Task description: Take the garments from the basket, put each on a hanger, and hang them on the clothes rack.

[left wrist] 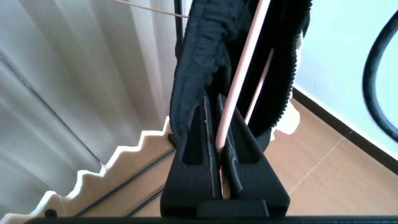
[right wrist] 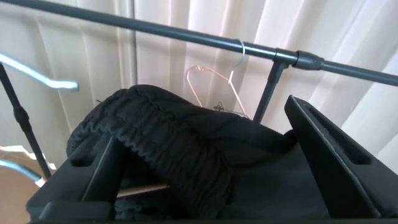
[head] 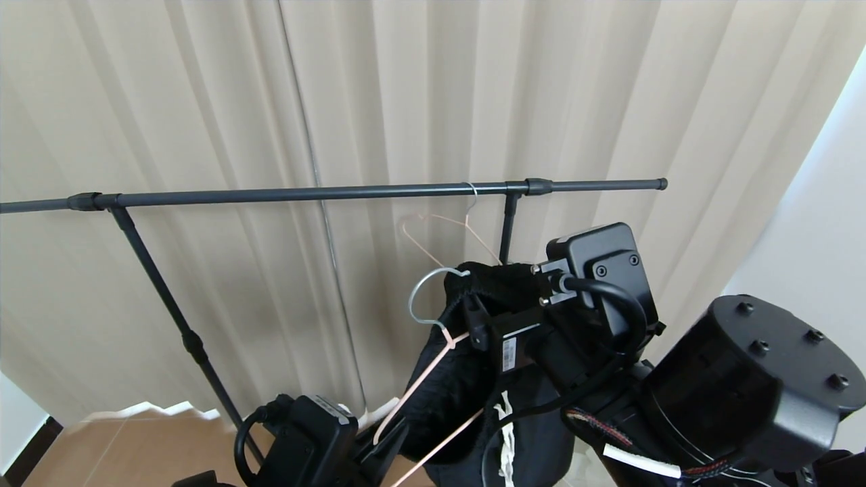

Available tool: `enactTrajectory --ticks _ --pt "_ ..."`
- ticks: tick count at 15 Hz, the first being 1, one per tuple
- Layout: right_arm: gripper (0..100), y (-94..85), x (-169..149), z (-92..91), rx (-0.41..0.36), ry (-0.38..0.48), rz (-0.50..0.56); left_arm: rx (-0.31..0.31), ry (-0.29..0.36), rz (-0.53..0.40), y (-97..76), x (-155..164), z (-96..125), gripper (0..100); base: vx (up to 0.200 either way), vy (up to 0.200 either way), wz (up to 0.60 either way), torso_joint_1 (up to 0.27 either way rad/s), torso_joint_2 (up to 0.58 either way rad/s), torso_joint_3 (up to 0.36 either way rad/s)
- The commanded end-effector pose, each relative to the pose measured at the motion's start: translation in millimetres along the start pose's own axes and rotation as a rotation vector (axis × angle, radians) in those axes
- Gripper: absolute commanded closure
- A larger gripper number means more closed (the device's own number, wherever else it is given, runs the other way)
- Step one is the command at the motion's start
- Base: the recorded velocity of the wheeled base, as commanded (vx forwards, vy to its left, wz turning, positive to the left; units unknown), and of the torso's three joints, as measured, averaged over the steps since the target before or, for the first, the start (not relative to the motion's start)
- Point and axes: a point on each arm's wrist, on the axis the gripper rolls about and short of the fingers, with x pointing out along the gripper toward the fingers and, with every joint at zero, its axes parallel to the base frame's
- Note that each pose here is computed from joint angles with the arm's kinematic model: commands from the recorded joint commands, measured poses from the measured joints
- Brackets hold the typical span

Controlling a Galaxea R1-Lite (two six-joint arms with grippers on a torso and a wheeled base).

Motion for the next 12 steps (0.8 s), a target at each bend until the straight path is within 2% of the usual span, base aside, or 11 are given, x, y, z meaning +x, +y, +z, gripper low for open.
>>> enactTrajectory --ticks 1,12 --pt "0 1.9 0.7 -5.4 -0.012 0.013 0.003 -0.005 -0.004 0.007 1.3 0.9 0.8 100 0.0 0.0 0.0 0.0 0.0 0.0" --pt "0 -0.1 -1.9 -7.6 -0.026 0.025 -0.005 -0.042 -0.049 0.088 16.3 12.1 10.9 100 0.0 0.0 0.0 0.0 0.0 0.0"
